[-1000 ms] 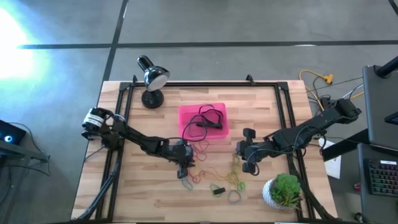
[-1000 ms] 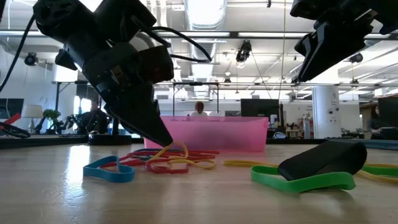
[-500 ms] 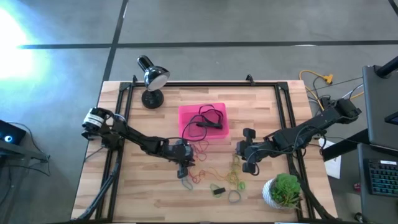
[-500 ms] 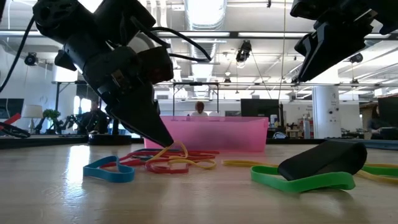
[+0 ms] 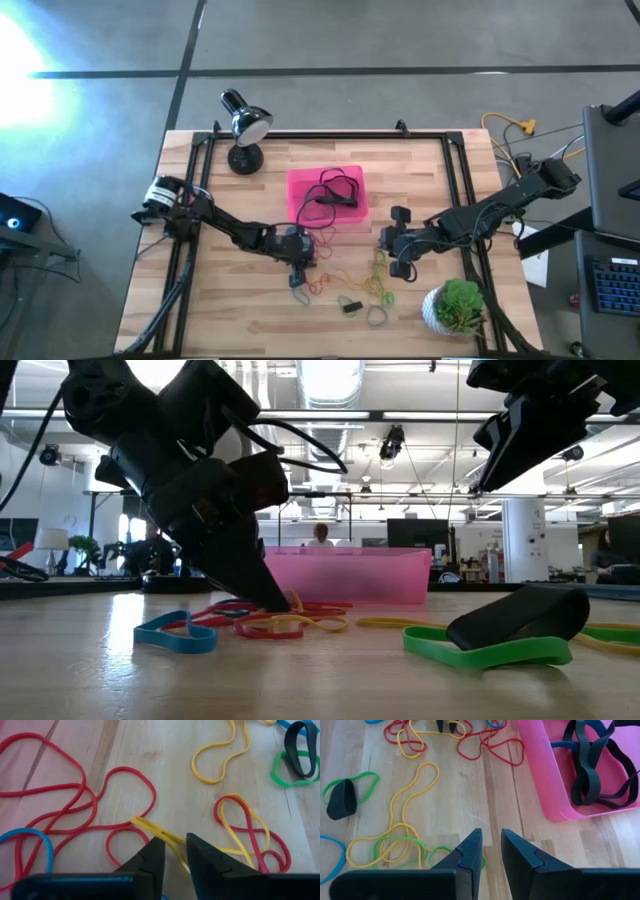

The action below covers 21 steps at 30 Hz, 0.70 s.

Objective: Pick and place rubber bands into bin
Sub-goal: Put the yellow rubber band into the red bin

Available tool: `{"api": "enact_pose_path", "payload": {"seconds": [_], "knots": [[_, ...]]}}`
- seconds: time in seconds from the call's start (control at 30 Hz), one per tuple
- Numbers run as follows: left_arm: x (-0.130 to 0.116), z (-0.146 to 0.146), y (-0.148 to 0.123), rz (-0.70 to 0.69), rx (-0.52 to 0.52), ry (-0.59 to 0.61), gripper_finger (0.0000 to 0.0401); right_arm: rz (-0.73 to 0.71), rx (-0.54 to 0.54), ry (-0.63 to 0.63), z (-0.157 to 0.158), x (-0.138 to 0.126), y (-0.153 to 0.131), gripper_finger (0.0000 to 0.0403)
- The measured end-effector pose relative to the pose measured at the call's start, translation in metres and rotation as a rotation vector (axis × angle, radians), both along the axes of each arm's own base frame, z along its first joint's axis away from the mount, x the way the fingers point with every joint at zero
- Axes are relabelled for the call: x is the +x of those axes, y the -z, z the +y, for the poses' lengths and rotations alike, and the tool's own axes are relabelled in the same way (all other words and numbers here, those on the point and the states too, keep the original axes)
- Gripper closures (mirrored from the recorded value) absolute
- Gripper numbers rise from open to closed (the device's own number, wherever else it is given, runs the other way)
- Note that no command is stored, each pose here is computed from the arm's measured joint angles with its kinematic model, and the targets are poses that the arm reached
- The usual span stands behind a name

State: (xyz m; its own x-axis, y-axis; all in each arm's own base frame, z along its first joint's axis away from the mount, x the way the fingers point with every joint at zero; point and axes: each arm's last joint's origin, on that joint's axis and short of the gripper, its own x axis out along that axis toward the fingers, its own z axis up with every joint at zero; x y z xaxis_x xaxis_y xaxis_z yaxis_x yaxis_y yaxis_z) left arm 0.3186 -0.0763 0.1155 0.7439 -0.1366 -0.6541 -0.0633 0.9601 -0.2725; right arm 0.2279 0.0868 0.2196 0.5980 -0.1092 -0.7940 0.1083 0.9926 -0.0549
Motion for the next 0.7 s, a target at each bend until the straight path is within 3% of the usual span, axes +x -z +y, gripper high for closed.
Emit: {"api": "enact_pose_path", "payload": {"seconds": [0.17, 0.4, 0.7], "knots": [[-0.001, 0.001, -0.004, -0.011, 0.017, 0.016, 0.0395, 0.000, 0.000, 0.000, 0.000, 0.000, 0.000, 0.0343], [-0.003, 0.001, -0.020, -0.064, 0.027, 0.035, 0.0400, 0.005, -0.002, 0.000, 0.000, -0.001, 0.002, 0.0344], [-0.014, 0.012, -0.081, -0.264, 0.118, 0.090, 0.0401, 0.006, -0.002, 0.000, 0.000, -0.001, 0.002, 0.0344]]}}
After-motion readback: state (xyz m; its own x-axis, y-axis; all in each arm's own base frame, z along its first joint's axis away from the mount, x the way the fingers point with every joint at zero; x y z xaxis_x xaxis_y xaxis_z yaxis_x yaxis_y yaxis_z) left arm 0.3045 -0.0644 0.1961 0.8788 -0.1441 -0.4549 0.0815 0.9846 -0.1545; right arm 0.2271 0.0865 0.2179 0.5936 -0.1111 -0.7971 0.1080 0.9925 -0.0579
